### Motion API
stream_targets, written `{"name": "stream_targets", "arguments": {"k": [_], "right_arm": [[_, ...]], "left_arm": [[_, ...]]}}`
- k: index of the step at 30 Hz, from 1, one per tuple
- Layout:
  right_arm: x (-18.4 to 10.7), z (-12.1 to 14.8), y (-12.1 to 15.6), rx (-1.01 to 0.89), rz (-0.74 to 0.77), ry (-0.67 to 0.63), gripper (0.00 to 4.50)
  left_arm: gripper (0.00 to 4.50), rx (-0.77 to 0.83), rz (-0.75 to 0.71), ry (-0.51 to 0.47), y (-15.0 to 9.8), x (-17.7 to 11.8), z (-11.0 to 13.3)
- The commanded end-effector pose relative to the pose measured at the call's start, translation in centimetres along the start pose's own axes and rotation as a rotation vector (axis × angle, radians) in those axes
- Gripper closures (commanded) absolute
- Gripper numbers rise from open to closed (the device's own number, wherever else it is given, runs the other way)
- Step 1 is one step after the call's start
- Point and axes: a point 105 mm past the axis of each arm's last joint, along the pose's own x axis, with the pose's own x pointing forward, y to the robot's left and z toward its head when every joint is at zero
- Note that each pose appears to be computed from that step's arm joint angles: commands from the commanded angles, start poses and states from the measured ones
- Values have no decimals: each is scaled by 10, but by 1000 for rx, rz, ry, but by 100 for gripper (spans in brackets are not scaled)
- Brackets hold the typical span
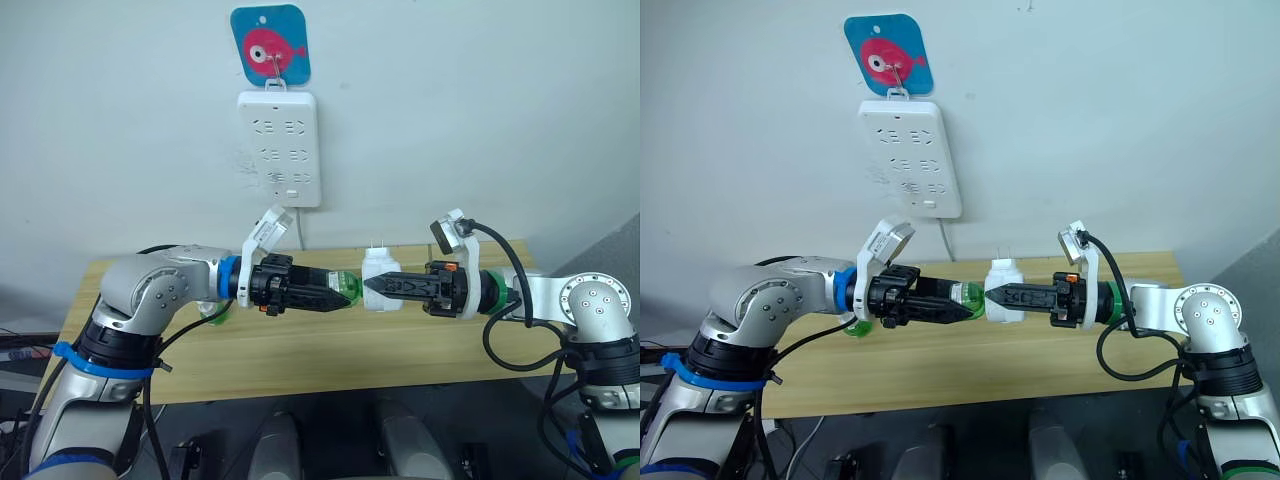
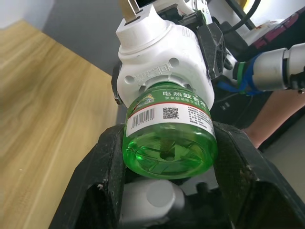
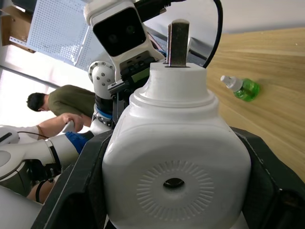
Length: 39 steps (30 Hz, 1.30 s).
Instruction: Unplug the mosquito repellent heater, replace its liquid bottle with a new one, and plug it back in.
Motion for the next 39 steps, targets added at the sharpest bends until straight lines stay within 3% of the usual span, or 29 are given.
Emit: {"name": "stream_targets", "arguments": {"k": [1, 5, 8, 10, 13, 17, 22, 31, 34, 39], "right_arm": [[-5, 3, 7, -19, 15, -5, 150], [-6, 4, 7, -17, 12, -7, 150], [-6, 5, 6, -16, 9, -9, 150], [-6, 5, 6, -16, 7, -10, 150], [-7, 5, 6, -17, 5, -9, 150], [-7, 5, 5, -16, 5, -7, 150], [-7, 5, 5, -17, 3, -5, 150], [-7, 5, 6, -18, 4, -7, 150], [-7, 5, 6, -18, 5, -9, 150], [-6, 5, 7, -17, 4, -11, 150]], "left_arm": [[126, 92, 130, -27, 9, -19, 10], [0, 146, 113, 40, 1, -26, -6], [0, 181, 126, 121, 0, -32, -24], [0, 326, 163, 176, 4, -33, -35], [0, 600, 263, 89, 15, -26, -22], [0, 919, 228, -21, -1, -9, -5], [0, 1017, 183, -73, -11, -2, -6], [0, 1061, 146, -87, -6, 8, -10], [56, 1063, 146, -86, -4, 8, -10], [211, 1072, 149, -126, -6, 10, 0]]}}
